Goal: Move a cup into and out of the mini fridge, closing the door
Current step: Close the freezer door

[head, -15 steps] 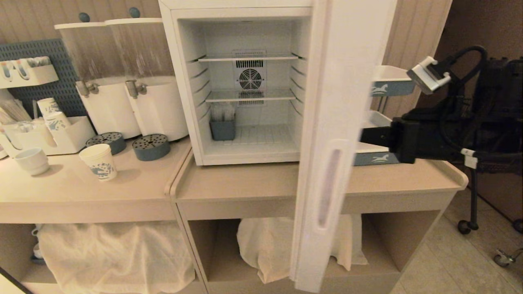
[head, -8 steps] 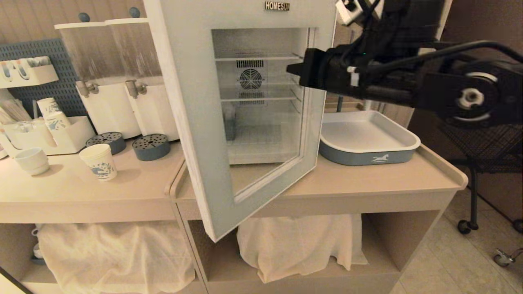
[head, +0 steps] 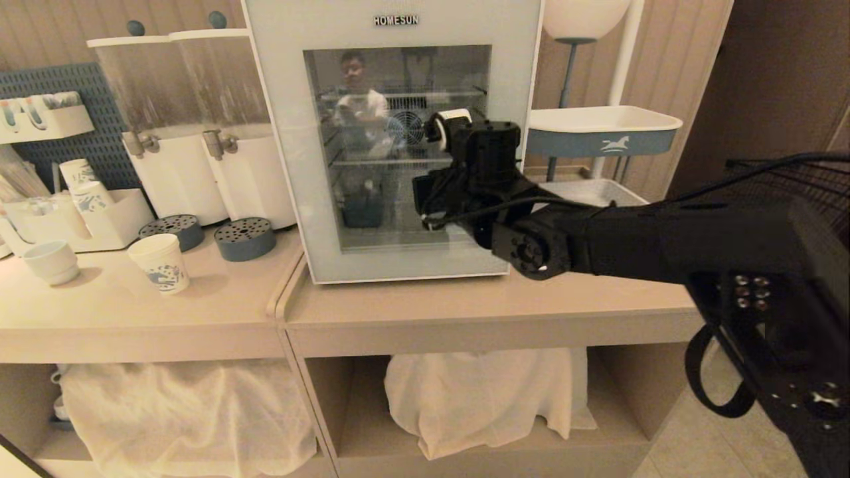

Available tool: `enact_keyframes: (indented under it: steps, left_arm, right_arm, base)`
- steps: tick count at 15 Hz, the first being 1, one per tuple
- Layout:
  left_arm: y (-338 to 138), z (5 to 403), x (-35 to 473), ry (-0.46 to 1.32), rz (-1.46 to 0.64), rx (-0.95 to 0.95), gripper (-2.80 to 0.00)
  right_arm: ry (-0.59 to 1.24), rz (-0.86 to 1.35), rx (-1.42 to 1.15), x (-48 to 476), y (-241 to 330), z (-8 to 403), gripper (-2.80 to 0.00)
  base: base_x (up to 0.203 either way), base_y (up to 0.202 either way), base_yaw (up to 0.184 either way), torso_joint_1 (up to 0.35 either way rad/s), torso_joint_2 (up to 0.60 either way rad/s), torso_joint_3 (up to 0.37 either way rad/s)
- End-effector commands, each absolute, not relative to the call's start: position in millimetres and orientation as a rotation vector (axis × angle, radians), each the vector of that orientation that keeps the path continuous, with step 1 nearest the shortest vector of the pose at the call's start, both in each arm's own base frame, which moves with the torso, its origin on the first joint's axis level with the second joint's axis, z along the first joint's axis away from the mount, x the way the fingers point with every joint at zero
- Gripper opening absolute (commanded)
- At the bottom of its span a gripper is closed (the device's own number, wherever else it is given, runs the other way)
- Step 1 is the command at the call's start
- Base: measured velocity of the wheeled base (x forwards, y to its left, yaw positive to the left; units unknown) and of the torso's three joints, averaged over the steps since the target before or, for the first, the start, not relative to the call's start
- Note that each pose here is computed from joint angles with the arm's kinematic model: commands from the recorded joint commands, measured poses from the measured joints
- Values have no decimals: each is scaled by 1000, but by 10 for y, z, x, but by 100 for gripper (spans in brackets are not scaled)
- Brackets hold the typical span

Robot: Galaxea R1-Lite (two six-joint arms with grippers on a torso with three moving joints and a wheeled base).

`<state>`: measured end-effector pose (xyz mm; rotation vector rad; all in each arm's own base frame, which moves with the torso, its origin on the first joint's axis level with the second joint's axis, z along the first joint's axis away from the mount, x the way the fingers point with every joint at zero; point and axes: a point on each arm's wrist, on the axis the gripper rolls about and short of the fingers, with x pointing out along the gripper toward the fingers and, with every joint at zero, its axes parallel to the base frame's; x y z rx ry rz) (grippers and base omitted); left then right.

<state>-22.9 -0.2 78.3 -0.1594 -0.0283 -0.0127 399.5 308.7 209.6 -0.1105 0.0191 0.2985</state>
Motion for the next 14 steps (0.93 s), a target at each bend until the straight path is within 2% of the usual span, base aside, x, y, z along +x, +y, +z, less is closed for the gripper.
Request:
enact_keyframes:
  steps: [1,4,8,11,14]
  left_arm:
    - [-2,671,-202,9,-10,-161,-280]
    - [-2,671,-202,9,-10,-161,-280]
    - [-2,671,-202,9,-11,-161,-280]
    - [-2,671,-202,9,-10,-161,-280]
    - [-2,671,-202,9,-10,-161,-280]
  right_arm:
    - [48,285,-139,4100,3162,1784,-280]
    - [57,263,-145,4071,3132,1803,-280]
    - [51,273,-111,3782,2816,2334,-280]
    - [34,289,-79,3383,2237,2856,-280]
    - [13,228,-60,2873,1459,3172,-280]
  base:
    - [0,0,0,0,0,0]
    - [0,0,0,0,0,0]
    - [0,0,0,0,0,0]
    - [0,0,0,0,0,0]
    - [0,0,0,0,0,0]
